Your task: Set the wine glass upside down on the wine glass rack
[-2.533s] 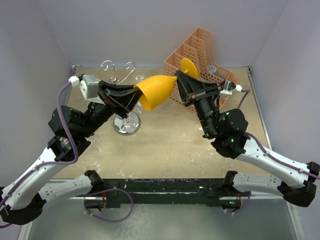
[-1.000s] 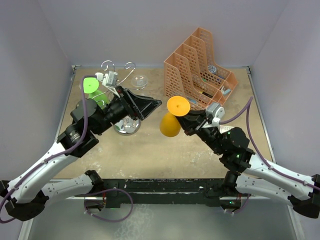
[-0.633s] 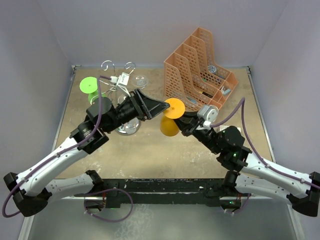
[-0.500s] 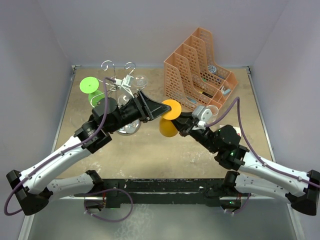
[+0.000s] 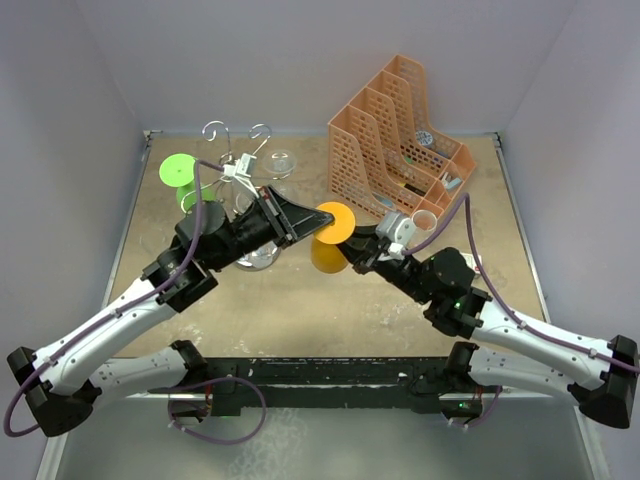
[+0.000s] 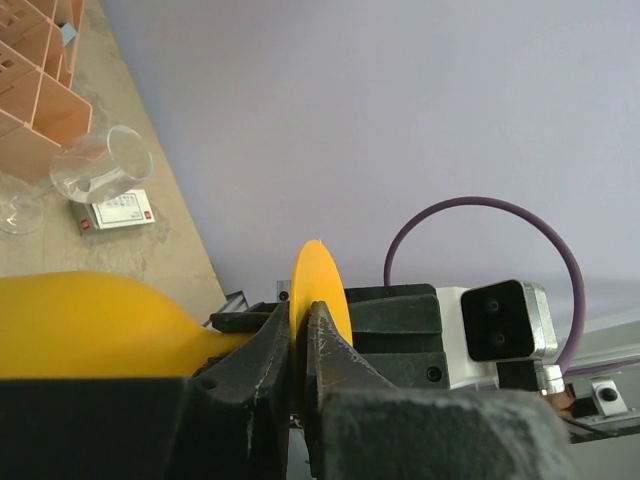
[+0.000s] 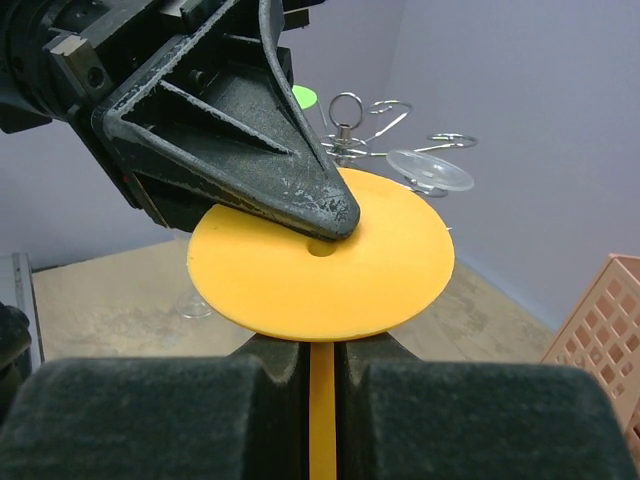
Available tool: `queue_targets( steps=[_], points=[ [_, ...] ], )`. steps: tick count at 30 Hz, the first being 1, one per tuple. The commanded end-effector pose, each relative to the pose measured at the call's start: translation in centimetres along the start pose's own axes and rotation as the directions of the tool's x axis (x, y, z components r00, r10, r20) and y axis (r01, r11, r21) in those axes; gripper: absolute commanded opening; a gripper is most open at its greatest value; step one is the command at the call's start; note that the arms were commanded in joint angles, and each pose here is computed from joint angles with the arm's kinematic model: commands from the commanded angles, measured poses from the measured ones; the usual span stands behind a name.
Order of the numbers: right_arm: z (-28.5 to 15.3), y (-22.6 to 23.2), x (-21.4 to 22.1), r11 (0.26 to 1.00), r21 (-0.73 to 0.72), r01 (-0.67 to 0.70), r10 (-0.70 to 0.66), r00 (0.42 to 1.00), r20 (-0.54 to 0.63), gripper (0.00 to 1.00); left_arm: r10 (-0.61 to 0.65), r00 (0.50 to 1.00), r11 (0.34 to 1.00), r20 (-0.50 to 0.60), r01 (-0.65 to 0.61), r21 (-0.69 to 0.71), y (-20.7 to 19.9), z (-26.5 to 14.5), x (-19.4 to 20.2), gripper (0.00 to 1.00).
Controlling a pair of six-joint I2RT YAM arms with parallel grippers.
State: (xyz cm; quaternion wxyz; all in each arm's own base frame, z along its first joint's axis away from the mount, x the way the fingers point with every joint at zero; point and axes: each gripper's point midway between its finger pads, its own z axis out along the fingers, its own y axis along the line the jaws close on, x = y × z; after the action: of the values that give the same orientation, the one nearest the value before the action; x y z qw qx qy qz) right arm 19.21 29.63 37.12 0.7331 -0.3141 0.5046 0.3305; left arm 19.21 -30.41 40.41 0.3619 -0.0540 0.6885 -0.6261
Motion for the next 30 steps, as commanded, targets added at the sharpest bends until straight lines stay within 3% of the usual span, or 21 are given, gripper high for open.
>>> queue_targets(
  steps=[1, 4, 6, 9, 12, 18, 24, 30],
  points=[
    [0.3, 0.3, -3.5, 0.999, -0.026, -0.037, 0.039, 0.994, 0.105, 0.0, -0.011, 1.0, 1.0, 0.023, 0.011, 0.022, -0.4, -0.7, -0.2, 0.0],
    [0.3, 0.4, -3.4, 0.998, -0.03, -0.063, 0.065, 0.993, 0.095, 0.02, -0.036, 0.998, 0.999, 0.046, 0.035, 0.015, -0.3, -1.1, -0.6, 0.0],
    [0.3, 0.5, -3.3, 0.996, -0.031, -0.079, 0.082, 0.993, 0.082, 0.18, -0.06, 0.996, 0.998, 0.067, 0.06, -0.002, -0.2, -1.3, -1.0, 0.0],
    [-0.1, 0.7, -3.3, 0.994, -0.039, -0.101, 0.103, 0.993, 0.063, 0.49, -0.114, 0.987, 0.99, 0.118, 0.123, -0.069, 0.9, -1.9, -1.6, 0.0],
    [-1.1, 1.5, -3.1, 0.99, -0.087, -0.113, 0.116, 0.993, 0.033, 0.65, -0.172, 0.97, 0.967, 0.169, 0.2, -0.16, 2.5, -2.9, -2.1, 0.0],
    [-3.6, 3.7, -6.3, 0.96, -0.239, -0.148, 0.151, 0.988, -0.005, 0.7, -0.262, 0.943, 0.933, 0.206, 0.302, -0.197, 2.5, -4.9, -2.3, 0.0],
    [-5.0, 2.6, -9.3, 0.967, -0.204, -0.153, 0.174, 0.98, 0.092, 0.71, -0.264, 0.927, 0.917, 0.265, 0.326, -0.228, 2.4, -6.9, -3.3, 0.0],
    [-5.0, 1.6, -9.3, 0.973, -0.144, -0.181, 0.198, 0.974, 0.113, 0.71, -0.2, 0.918, 0.911, 0.343, 0.303, -0.281, 1.4, -9.3, -5.5, 0.0]
  ],
)
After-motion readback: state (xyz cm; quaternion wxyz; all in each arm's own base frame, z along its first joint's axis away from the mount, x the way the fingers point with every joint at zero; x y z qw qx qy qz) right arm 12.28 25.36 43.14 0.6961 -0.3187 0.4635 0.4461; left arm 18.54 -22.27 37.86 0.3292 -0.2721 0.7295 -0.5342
